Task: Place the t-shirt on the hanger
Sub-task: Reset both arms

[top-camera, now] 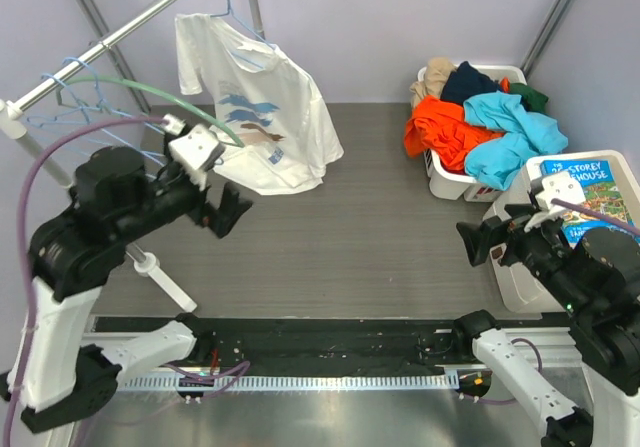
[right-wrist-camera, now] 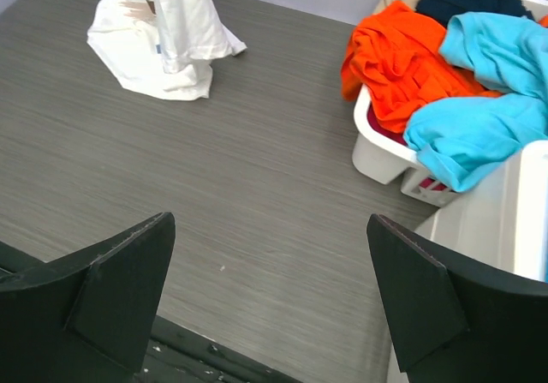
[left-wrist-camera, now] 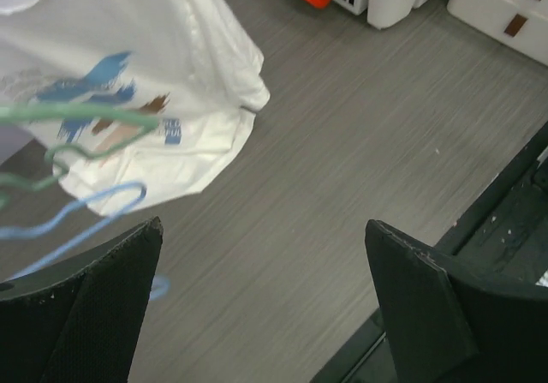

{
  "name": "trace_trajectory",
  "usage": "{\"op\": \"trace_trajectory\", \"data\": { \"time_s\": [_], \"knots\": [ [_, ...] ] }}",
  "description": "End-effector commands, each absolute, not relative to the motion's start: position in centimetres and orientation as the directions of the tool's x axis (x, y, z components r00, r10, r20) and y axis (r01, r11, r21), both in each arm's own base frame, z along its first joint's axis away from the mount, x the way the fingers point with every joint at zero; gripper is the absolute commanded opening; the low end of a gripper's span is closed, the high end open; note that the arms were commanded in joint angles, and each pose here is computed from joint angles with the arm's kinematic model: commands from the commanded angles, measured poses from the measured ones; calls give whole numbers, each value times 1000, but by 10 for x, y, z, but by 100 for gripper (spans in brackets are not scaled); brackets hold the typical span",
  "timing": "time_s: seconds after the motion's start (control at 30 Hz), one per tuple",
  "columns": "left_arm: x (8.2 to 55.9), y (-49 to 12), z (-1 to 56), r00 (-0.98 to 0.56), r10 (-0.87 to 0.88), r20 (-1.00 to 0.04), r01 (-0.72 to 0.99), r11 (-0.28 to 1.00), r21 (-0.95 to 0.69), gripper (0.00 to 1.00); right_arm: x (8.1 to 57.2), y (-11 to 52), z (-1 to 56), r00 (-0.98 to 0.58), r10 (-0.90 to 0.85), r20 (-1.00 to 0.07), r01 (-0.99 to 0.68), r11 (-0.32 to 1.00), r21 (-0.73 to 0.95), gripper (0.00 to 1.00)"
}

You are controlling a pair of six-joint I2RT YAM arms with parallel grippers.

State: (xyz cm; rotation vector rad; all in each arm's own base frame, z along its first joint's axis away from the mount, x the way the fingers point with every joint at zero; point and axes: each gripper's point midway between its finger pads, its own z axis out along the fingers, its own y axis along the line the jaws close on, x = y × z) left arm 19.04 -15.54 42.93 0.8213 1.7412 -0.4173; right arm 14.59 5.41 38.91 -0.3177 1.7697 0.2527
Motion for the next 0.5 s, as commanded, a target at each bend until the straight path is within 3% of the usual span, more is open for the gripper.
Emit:
{"op": "trace_trajectory", "data": {
  "time_s": [0.0, 0.17, 0.47],
  "knots": [
    [151, -112, 389, -267, 407, -874, 690, 713, 121, 100, 130, 35, 369, -241, -165, -956, -311, 946, -84, 100],
    [142, -58, 381, -376, 255, -891, 425, 902, 79, 100, 117, 18, 352, -270, -219, -938, -262, 954, -147, 100],
    [103, -13, 391, -290, 55, -956, 180, 984, 2, 100, 95, 0, 368, -261, -241, -935, -209, 960, -189, 100]
  ]
}}
